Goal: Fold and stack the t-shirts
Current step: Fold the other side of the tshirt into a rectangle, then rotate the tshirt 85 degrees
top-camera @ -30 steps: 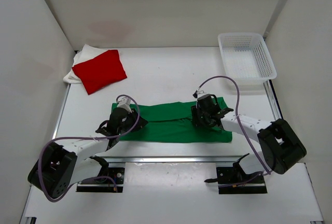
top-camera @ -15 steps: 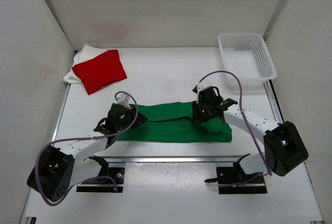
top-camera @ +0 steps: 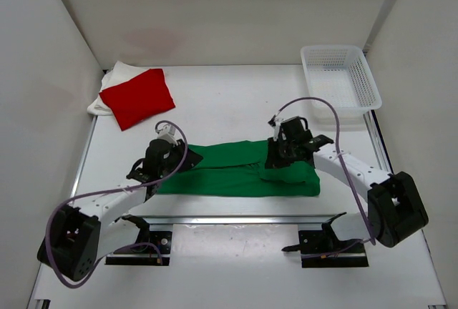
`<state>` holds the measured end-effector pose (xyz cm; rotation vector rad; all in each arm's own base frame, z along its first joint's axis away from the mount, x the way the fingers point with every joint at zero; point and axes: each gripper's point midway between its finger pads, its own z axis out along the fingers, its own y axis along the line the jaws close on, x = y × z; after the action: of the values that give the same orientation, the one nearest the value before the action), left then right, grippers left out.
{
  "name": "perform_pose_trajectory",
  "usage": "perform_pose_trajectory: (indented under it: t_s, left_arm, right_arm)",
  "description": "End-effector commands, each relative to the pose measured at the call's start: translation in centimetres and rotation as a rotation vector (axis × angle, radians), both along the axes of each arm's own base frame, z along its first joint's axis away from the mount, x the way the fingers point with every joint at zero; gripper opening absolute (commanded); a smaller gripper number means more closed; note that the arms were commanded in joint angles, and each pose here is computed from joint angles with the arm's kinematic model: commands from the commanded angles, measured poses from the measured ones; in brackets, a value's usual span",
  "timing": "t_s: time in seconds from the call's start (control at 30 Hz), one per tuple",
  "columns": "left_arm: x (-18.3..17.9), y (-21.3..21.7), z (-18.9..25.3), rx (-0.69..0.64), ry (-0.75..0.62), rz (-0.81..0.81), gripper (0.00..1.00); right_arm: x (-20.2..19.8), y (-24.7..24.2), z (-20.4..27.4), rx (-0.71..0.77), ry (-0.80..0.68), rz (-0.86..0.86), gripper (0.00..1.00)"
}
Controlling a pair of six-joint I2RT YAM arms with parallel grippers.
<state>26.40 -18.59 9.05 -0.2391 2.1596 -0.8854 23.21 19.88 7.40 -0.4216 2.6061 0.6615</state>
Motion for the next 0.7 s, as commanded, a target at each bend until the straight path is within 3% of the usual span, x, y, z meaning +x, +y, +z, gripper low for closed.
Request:
perform_pose_trajectory:
  t_s: [0.0, 0.27, 0.43, 0.57, 0.67]
  left_arm:
    - [2.0, -1.9, 2.0, -0.023, -0.039, -0.024, 0.28]
    - [4.3, -0.5, -2.8, -0.131, 0.133, 0.079, 0.25]
    - [2.9, 3.7, -7.4, -0.2, 0.282, 0.237, 0.22]
    - [1.2, 5.8, -8.3, -0.229, 0.311, 0.3, 0.23]
    - [1.1, 5.6, -6.9, -0.211, 0.267, 0.272, 0.26]
  right_arm:
    - [4.5, -2.0, 1.0, 0.032, -0.11, -0.167, 0.0]
    - [11.1, -9.7, -1.8, 0.028, -0.149, -0.514, 0.0]
    - [12.5, -9.6, -5.1, -0.008, -0.073, -0.529, 0.0]
    - [14.0, -7.9, -7.2, -0.005, -0.005, -0.506, 0.0]
    - [19.1, -5.6, -6.6, 0.031, 0.01, -0.457, 0.0]
